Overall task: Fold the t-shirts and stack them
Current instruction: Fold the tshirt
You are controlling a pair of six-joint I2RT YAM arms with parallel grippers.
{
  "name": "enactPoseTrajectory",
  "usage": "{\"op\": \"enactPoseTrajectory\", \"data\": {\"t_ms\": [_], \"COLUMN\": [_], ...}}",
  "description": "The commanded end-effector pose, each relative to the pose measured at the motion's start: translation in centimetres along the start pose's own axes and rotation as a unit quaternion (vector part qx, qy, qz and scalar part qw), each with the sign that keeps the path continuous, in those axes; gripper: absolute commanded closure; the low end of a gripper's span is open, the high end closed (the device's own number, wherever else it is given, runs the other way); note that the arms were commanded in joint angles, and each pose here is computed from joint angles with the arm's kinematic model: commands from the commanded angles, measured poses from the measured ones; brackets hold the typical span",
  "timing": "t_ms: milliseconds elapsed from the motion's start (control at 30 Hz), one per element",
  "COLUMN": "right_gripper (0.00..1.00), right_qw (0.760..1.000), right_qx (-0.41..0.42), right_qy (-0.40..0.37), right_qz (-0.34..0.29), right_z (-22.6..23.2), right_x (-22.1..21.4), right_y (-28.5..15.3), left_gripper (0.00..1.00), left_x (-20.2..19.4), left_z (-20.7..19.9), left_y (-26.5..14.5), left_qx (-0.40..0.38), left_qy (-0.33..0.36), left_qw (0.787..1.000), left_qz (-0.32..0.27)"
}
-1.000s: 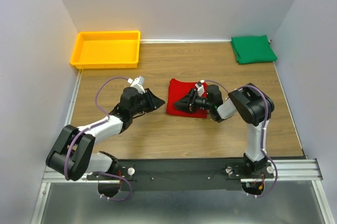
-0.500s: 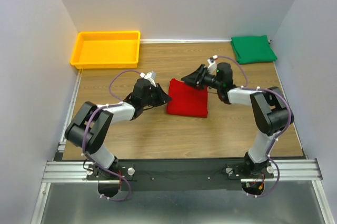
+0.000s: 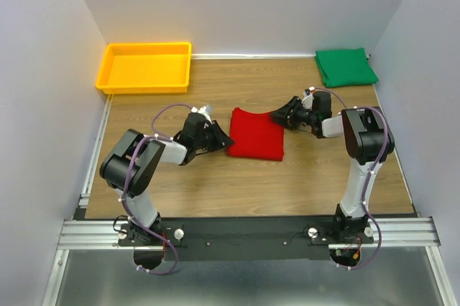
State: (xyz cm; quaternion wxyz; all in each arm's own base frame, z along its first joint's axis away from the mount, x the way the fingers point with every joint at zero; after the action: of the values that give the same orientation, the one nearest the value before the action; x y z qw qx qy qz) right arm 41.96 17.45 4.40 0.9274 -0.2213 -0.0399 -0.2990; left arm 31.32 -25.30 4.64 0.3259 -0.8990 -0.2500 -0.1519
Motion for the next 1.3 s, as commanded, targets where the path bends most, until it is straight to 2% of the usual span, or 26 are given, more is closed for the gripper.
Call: {"op": "enactPoseTrajectory", "data": {"t_ms": [0, 67, 167, 233, 267, 300, 333, 400, 433, 500, 533, 633, 667, 767, 800, 900, 1000, 1067, 1267], "right_gripper": [0.49, 0.48, 0.45, 0.39, 0.37, 0.37, 0.34, 0.31, 0.25, 0.14, 0.01, 0.00, 0.00, 0.00, 0.00, 0.00, 0.00, 0.00, 0.00], "right_qw": [0.999, 0.998, 0.993, 0.980, 0.978, 0.967, 0.954, 0.936, 0.928, 0.905, 0.898, 0.888, 0.889, 0.890, 0.887, 0.873, 0.868, 0.868, 0.874], "right_qx": [-0.010, -0.031, -0.081, -0.161, -0.173, -0.212, -0.263, -0.310, -0.331, -0.378, -0.393, -0.417, -0.411, -0.413, -0.418, -0.447, -0.459, -0.461, -0.460], "right_qy": [-0.033, -0.046, -0.091, -0.110, -0.109, -0.126, -0.126, -0.140, -0.142, -0.150, -0.150, -0.143, -0.140, -0.126, -0.123, -0.112, -0.107, -0.104, -0.092], "right_qz": [0.010, 0.014, -0.010, -0.049, -0.036, -0.057, -0.072, -0.090, -0.098, -0.125, -0.131, -0.133, -0.141, -0.143, -0.151, -0.158, -0.154, -0.150, -0.128], "right_z": [0.0, 0.9, 2.3, 1.8, 1.8, 1.2, 0.6, 0.3, 0.7, 0.1, 0.3, -0.4, 0.0, -0.5, -0.5, -1.9, -2.8, -3.0, -3.9], "right_x": [-0.2, 0.0, 0.6, 1.5, 0.8, 1.4, 1.3, 1.5, 1.2, 1.6, 1.2, 0.1, -0.2, -1.2, -1.2, -1.5, -1.8, -2.0, -2.6], "right_y": [-1.2, -2.2, -4.6, -7.0, -7.7, -8.8, -10.6, -12.8, -14.4, -16.5, -17.8, -19.5, -19.9, -20.4, -20.7, -21.4, -21.6, -21.5, -20.6], "left_gripper": [0.70, 0.66, 0.55, 0.48, 0.48, 0.47, 0.47, 0.46, 0.46, 0.46, 0.46, 0.46, 0.46, 0.46, 0.46, 0.46, 0.46, 0.46, 0.49], "left_x": [-0.1, 1.1, 3.0, 4.6, 3.9, 4.8, 4.2, 3.2, 1.2, 0.5, -1.5, -3.4, -4.1, -6.5, -7.5, -8.7, -9.2, -9.7, -11.1], "left_z": [-0.3, -1.2, -2.1, -4.4, -4.0, -5.9, -7.7, -9.6, -9.9, -12.6, -12.6, -14.1, -16.1, -15.9, -16.2, -16.1, -16.1, -15.0, -14.0], "left_y": [-1.3, -2.3, -3.5, -4.0, -4.0, -4.1, -3.9, -3.6, -3.0, -2.4, -1.7, 0.1, 0.5, 2.3, 3.0, 4.3, 5.2, 5.9, 7.7], "left_qx": [-0.003, 0.003, 0.039, 0.061, 0.079, 0.079, 0.099, 0.110, 0.126, 0.118, 0.132, 0.151, 0.137, 0.151, 0.152, 0.152, 0.153, 0.165, 0.166], "left_qy": [-0.002, 0.014, 0.076, 0.130, 0.147, 0.170, 0.217, 0.257, 0.290, 0.323, 0.349, 0.399, 0.422, 0.467, 0.485, 0.509, 0.517, 0.524, 0.531], "left_qw": [1.000, 1.000, 0.995, 0.987, 0.984, 0.979, 0.968, 0.958, 0.948, 0.938, 0.928, 0.904, 0.896, 0.871, 0.861, 0.846, 0.841, 0.833, 0.826], "left_qz": [-0.002, -0.022, -0.049, -0.070, -0.063, -0.077, -0.078, -0.070, -0.048, -0.048, -0.027, -0.007, -0.008, 0.021, 0.032, 0.048, 0.056, 0.067, 0.089]}}
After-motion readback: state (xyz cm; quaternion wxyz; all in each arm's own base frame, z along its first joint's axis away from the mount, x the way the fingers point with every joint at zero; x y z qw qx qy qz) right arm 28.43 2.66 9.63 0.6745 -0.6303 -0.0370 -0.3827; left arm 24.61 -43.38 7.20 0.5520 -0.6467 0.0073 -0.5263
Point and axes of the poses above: each gripper's point midway between its finger pads, its own y axis out along the fingers, its own z axis along the line the jaws close on, x = y × z, the point moved 2 cm from there along -y, back along the fingers, and after that the axes turned 1 degree about y, right-handed, at the moved point
